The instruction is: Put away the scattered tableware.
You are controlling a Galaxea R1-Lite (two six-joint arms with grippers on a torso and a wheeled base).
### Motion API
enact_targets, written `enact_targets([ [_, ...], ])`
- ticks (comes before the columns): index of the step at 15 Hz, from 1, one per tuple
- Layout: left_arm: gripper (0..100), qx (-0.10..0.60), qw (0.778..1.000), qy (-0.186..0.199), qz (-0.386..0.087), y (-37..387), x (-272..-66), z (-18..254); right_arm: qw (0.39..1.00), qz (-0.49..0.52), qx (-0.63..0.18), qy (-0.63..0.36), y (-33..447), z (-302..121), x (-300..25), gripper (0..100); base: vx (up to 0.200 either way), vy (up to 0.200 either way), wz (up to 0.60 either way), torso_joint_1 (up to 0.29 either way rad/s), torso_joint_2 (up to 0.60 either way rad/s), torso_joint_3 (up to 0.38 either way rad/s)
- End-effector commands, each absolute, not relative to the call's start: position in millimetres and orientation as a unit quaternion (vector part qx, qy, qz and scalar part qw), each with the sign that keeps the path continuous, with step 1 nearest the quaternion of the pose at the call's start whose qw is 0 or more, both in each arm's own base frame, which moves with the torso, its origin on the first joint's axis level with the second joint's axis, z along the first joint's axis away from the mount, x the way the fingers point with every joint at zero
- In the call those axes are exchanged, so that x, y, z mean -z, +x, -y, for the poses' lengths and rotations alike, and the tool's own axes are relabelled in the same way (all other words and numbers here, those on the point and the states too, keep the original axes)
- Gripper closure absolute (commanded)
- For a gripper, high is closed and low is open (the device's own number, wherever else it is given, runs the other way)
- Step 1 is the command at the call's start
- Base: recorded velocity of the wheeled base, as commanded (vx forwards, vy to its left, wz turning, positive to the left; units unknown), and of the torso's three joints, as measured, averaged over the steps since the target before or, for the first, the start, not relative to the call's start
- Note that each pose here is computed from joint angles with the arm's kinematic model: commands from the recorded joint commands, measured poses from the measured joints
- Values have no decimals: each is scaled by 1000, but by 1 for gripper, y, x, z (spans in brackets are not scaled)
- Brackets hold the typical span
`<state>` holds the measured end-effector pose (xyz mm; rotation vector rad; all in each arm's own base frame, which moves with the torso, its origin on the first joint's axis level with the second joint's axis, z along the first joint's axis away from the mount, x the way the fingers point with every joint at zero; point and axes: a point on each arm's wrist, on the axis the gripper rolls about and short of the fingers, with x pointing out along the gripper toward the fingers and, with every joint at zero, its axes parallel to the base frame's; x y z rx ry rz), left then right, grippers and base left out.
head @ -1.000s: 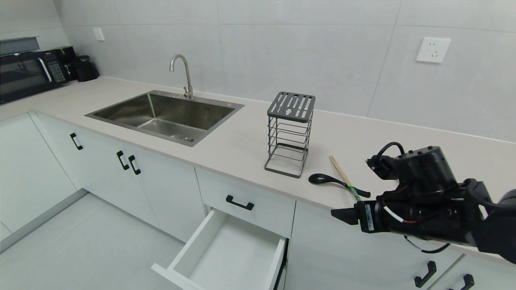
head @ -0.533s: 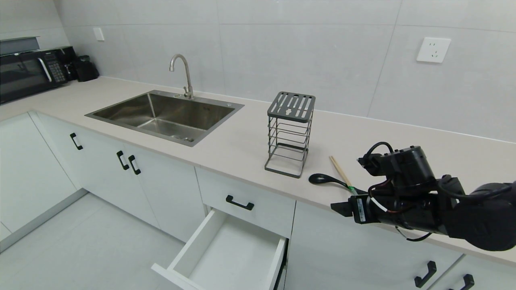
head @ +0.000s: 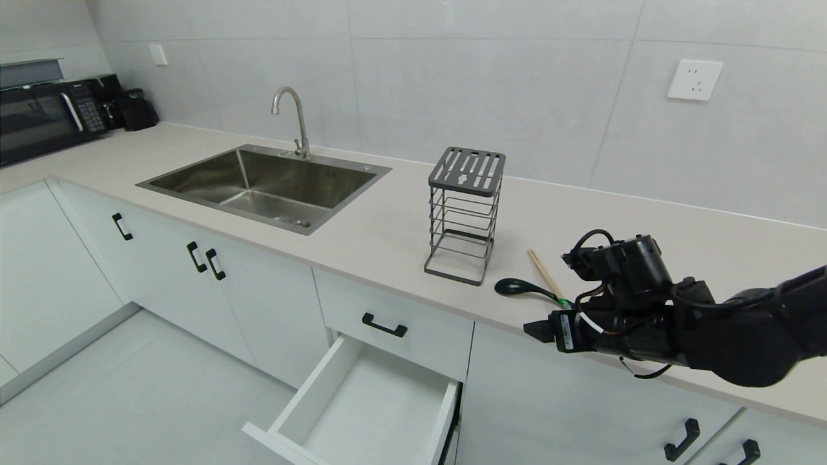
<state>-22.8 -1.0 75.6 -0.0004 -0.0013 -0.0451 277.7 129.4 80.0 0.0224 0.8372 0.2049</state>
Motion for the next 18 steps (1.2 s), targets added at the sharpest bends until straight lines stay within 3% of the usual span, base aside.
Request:
enact_targets([
  [1,0,22,1000,-1,1,-23,-76,1,906,-412,-94,10,283,-129,-74,0,0,0,0,0,0,0],
  [4,0,22,1000,0,0,-23,-76,1,906,-413,-90,11,288,-130,-72,0,0,0,0,0,0,0],
  [5,0,22,1000,-1,0,-23,-76,1,907,-412,-87,14,294,-130,-70,100,0,0,0,0,0,0],
  [14,0,22,1000,-1,0,-23,-76,1,916,-399,-31,28,317,-107,-69,100,0,0,0,0,0,0],
  [18,0,22,1000,-1,0,-23,-76,1,941,-332,-40,56,302,-97,-121,100,0,0,0,0,0,0],
])
